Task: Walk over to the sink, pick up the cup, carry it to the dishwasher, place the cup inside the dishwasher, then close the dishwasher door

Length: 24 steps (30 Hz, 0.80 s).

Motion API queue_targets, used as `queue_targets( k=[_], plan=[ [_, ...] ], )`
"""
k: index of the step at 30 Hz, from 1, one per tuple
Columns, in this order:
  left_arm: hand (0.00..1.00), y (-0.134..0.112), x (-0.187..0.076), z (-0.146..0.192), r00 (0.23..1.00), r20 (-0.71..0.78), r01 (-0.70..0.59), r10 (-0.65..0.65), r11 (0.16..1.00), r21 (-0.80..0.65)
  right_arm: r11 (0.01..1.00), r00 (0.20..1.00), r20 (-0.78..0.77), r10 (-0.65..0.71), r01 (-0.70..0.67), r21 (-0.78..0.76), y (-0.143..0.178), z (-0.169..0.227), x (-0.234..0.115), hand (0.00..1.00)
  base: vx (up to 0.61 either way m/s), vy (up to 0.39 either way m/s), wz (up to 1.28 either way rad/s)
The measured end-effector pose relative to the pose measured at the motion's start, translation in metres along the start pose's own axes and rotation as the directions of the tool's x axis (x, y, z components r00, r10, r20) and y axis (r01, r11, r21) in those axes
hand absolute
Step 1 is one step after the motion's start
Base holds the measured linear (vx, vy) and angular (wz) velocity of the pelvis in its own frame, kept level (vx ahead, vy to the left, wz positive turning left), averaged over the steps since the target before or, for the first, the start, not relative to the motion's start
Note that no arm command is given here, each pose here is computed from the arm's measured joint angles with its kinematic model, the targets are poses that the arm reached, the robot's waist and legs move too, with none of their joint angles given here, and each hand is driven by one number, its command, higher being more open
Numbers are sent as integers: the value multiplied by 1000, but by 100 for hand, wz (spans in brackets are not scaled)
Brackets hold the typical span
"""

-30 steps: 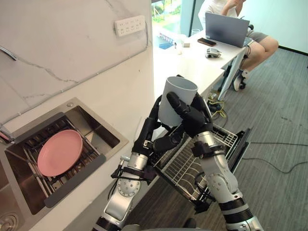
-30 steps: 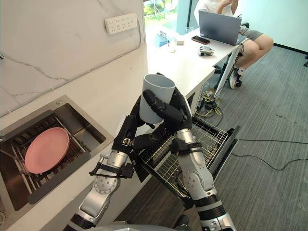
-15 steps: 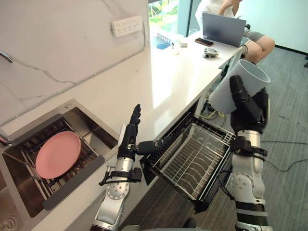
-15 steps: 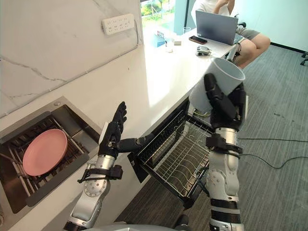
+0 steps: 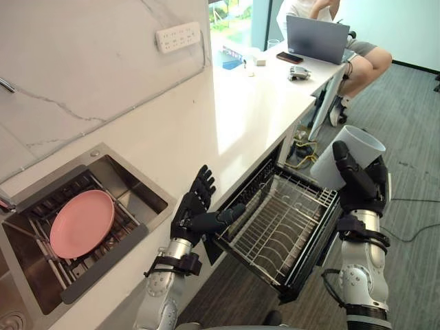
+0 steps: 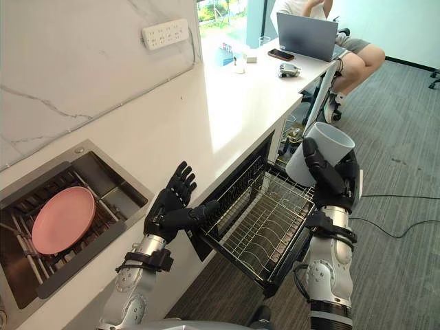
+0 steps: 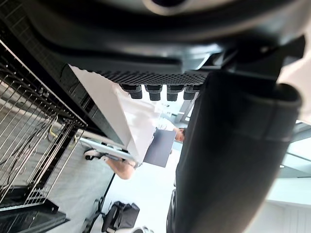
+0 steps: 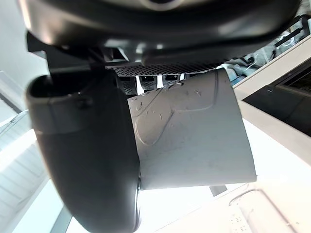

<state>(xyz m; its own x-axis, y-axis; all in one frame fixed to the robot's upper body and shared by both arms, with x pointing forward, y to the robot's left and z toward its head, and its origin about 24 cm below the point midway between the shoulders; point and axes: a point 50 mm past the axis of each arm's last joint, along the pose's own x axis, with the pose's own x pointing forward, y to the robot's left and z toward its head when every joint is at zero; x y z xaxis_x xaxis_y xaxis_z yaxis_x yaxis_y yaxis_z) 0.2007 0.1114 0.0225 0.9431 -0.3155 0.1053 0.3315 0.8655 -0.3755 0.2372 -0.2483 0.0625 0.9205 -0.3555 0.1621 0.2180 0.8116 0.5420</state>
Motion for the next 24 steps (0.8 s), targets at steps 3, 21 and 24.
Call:
queue_targets(
  k=[3,21,24],
  plan=[
    [100,-10,0,-4,998,-12,63,-63,997,-35,1000,999,-41,-24,24,-5,-5,-10,-2,0,37,37,6],
    [100,-61,17,9,922,-8,381,-386,913,-149,1000,992,-127,-7,6,-5,3,-34,-16,0,3,12,-1],
    [100,-52,4,-42,907,-267,288,-327,942,-174,1000,991,-132,-7,6,-13,1,-34,-15,0,22,4,-11]
  ],
)
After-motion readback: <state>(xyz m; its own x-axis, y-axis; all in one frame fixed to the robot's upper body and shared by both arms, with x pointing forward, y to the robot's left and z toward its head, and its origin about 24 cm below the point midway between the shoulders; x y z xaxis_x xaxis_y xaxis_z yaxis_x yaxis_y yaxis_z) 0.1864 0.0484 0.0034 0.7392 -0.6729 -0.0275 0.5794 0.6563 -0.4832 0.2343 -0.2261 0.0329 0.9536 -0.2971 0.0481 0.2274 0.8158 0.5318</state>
